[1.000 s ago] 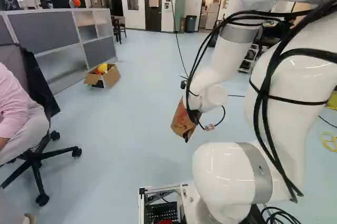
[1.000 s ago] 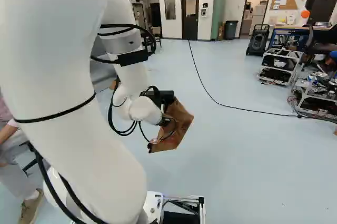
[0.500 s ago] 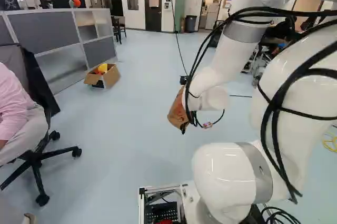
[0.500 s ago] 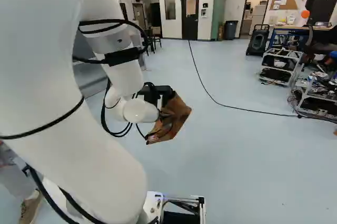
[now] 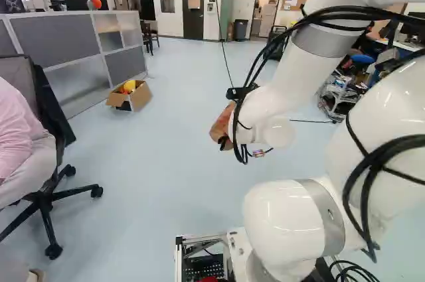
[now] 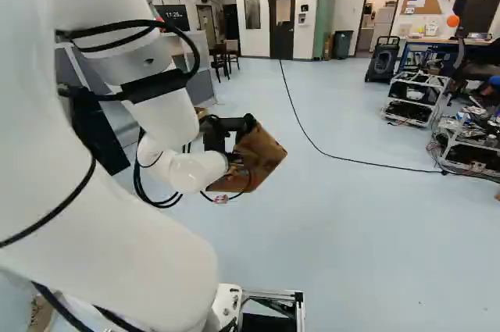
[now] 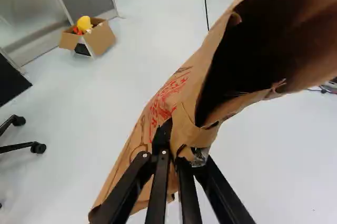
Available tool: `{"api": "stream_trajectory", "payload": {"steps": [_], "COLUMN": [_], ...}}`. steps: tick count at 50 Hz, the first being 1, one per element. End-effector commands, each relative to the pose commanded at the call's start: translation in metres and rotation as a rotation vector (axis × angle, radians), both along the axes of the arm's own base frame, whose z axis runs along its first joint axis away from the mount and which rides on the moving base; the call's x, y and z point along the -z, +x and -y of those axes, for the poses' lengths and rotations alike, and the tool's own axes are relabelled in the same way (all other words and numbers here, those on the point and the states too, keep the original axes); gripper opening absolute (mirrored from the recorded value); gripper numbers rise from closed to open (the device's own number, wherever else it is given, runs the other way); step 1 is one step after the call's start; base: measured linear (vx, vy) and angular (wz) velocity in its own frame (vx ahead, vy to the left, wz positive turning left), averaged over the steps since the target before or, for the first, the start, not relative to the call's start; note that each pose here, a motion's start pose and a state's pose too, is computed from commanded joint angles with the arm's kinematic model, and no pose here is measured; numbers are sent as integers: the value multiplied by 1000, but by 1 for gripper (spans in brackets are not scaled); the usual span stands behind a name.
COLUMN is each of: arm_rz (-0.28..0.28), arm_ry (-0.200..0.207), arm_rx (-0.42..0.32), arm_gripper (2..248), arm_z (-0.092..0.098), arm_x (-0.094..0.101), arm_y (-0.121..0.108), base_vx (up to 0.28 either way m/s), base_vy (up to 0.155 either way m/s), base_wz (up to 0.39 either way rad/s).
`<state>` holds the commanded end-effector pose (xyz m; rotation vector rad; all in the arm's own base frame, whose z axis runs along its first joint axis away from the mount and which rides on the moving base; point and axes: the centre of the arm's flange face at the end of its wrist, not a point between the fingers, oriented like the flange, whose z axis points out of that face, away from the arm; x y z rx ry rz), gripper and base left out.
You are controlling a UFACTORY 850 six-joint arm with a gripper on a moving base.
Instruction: Pick up the grocery bag from the ground
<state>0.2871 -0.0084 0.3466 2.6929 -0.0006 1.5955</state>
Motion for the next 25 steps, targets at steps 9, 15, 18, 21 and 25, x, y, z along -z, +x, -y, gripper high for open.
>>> {"api": "stream_trajectory", "payload": {"steps": [9, 15, 18, 21, 25], "arm_rz": [60, 93, 107, 119, 135], "arm_ry": [3, 4, 5, 6, 7], "arm_rx": [-3, -4, -5, -5, -6], "arm_gripper": [22, 22, 22, 22, 22], "arm_z": [-3, -5, -5, -6, -7], "arm_x": [-7, -11, -12, -14, -15], "arm_y": [-6, -9, -10, -12, -13], "base_vx": [0, 0, 0, 0, 0], "base_vy": [0, 0, 0, 0, 0], "base_wz": [0, 0, 0, 0, 0]}}
